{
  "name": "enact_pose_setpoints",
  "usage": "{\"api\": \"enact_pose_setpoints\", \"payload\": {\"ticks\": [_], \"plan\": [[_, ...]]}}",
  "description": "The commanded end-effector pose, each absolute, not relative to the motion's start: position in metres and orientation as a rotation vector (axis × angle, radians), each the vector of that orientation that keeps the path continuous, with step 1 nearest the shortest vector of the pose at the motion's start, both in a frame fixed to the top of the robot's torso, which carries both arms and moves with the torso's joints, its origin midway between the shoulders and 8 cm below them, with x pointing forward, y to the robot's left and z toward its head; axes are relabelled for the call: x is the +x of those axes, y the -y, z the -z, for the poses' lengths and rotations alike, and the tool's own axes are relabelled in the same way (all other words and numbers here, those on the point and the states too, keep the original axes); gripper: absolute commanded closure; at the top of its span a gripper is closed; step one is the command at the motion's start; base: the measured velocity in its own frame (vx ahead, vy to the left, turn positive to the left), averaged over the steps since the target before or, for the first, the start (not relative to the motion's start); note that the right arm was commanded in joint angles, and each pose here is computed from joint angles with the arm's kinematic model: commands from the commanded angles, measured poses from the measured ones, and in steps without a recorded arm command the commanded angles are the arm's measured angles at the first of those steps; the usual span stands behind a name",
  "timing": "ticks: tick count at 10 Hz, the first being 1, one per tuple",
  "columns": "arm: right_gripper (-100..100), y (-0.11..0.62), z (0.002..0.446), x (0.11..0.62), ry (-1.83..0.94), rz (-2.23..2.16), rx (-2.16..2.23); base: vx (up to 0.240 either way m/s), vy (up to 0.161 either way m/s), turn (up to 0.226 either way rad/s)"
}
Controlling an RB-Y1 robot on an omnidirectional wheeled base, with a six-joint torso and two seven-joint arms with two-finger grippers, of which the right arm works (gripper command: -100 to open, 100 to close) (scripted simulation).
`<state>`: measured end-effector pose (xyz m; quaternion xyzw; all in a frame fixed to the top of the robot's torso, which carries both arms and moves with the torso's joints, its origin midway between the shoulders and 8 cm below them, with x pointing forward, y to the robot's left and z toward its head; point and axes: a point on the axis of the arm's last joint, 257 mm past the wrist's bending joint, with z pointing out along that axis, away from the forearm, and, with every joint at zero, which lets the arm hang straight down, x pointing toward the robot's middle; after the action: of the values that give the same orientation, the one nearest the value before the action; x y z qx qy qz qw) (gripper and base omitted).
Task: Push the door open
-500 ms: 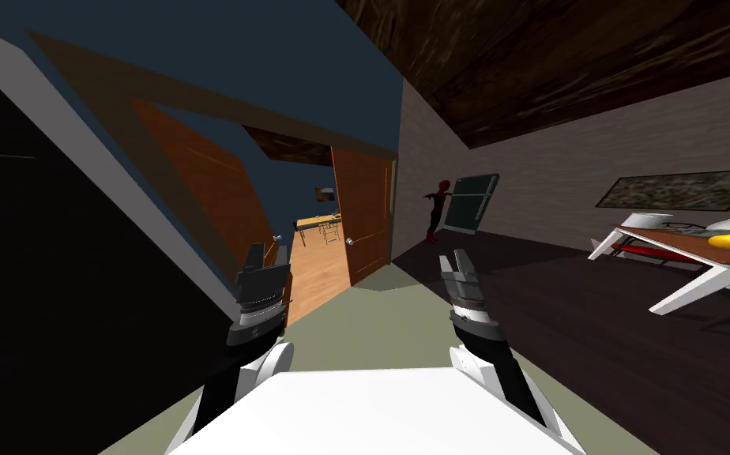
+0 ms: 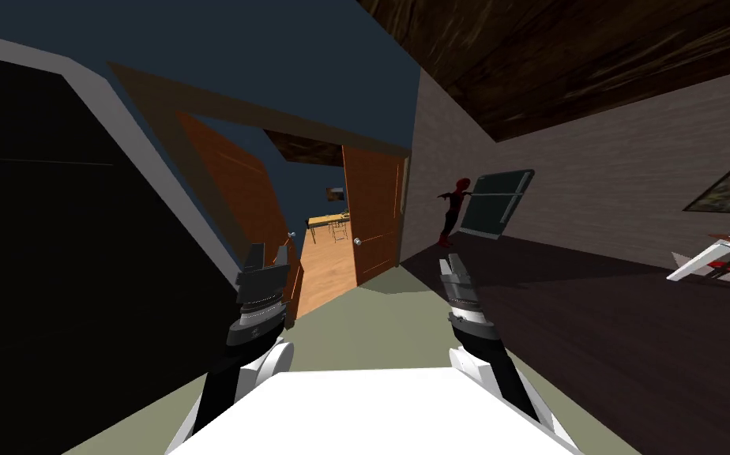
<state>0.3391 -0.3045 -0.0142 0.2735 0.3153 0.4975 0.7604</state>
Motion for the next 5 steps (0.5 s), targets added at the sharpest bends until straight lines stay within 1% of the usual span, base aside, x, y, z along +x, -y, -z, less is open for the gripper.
{"api": "enact_pose_setpoints", "payload": {"ticks": [1,4,5], "plan": [[-100,0.308,0.025,0.345,-0.704,-1.051,0.597,0.058,-0.011,0.202],[-100,0.314,0.041,0.351,-0.733,-1.003,0.603,0.048,-0.008,0.137],[-100,0.317,0.047,0.354,-0.744,-0.984,0.605,0.044,-0.007,0.185]]}}
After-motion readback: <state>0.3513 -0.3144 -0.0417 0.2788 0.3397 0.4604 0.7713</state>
